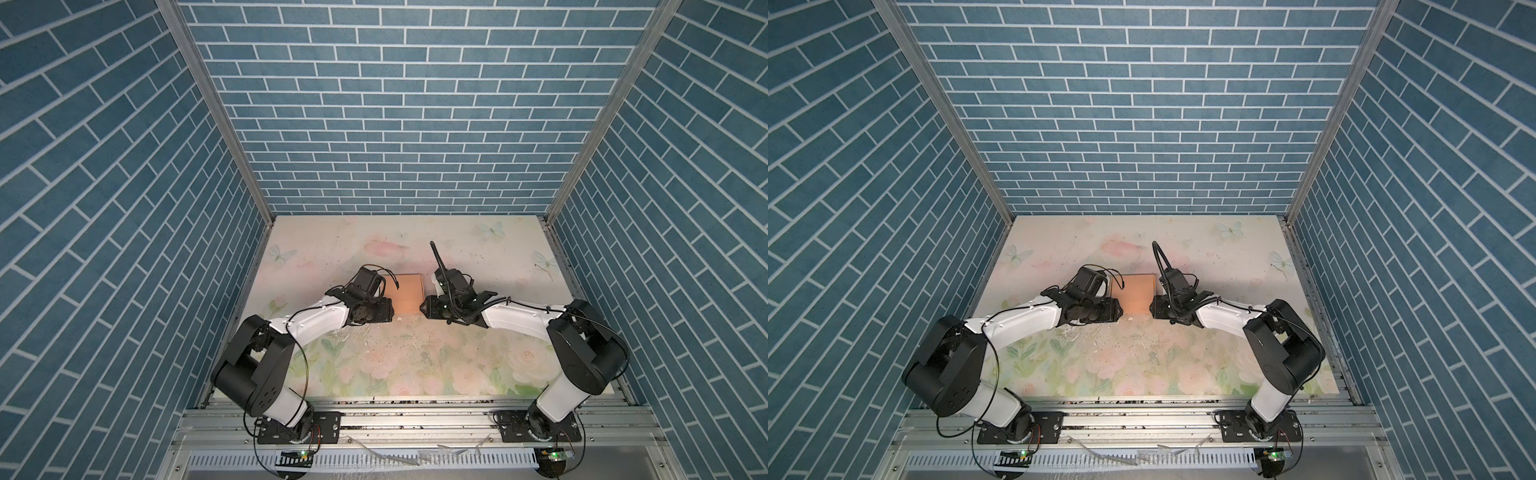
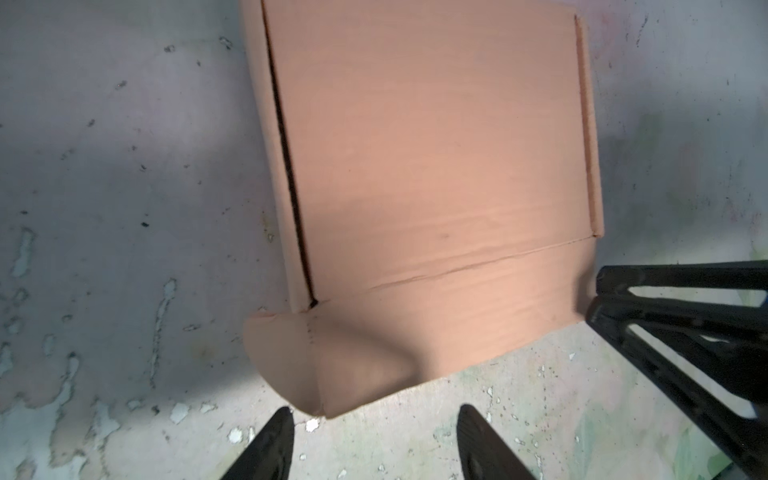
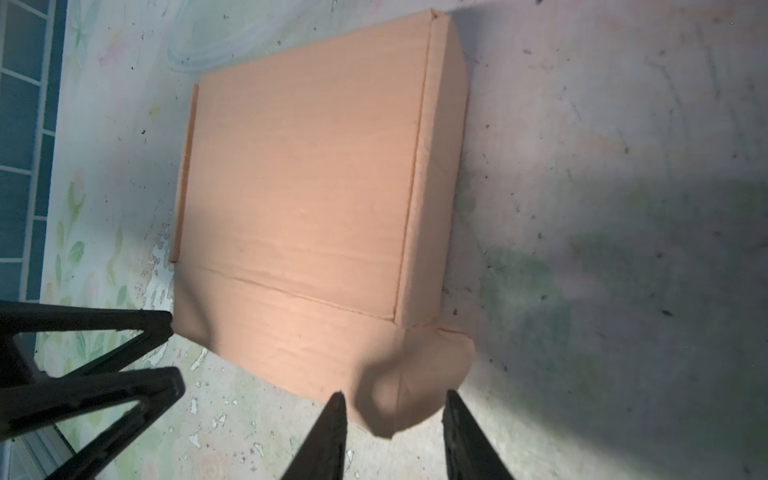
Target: Fold the paper box
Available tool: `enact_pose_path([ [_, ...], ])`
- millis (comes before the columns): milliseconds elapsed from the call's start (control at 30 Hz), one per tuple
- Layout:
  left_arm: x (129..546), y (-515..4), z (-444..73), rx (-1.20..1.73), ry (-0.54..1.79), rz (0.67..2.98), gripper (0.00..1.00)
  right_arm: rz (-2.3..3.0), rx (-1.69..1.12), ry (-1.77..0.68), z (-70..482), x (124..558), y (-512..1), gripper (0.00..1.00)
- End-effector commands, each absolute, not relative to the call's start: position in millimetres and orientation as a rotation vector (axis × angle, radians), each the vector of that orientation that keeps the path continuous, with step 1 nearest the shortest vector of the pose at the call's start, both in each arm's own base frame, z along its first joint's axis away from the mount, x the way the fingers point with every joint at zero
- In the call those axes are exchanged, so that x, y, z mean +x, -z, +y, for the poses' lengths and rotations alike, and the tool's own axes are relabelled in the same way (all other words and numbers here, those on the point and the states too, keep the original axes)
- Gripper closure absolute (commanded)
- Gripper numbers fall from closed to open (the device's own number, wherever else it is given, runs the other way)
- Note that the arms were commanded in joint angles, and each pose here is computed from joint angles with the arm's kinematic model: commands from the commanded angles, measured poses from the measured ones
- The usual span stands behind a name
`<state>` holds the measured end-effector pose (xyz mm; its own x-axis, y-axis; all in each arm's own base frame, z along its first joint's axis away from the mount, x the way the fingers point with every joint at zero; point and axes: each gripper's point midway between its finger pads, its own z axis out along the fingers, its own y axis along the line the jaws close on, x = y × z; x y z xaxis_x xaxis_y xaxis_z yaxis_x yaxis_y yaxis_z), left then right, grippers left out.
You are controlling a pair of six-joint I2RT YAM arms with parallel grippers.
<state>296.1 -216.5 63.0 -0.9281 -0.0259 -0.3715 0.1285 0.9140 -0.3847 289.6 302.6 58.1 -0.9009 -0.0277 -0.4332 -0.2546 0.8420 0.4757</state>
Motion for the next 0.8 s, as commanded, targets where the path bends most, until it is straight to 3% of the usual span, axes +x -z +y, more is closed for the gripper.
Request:
enact_pose_path([
  [0, 307, -69, -224, 0.092, 0.597, 2.676, 0.39, 2.602, -0.173, -0.808, 312, 291, -60, 0.62],
  [267, 311, -81, -234, 0.094, 0.666, 2.649, 0.51, 2.576, -0.152, -0.861, 317, 291, -75, 0.69],
  [767, 304, -102, -227, 0.094, 0.650, 2.637, 0.52, 2.578, -0.182, -0.847, 316, 289, -101, 0.71],
])
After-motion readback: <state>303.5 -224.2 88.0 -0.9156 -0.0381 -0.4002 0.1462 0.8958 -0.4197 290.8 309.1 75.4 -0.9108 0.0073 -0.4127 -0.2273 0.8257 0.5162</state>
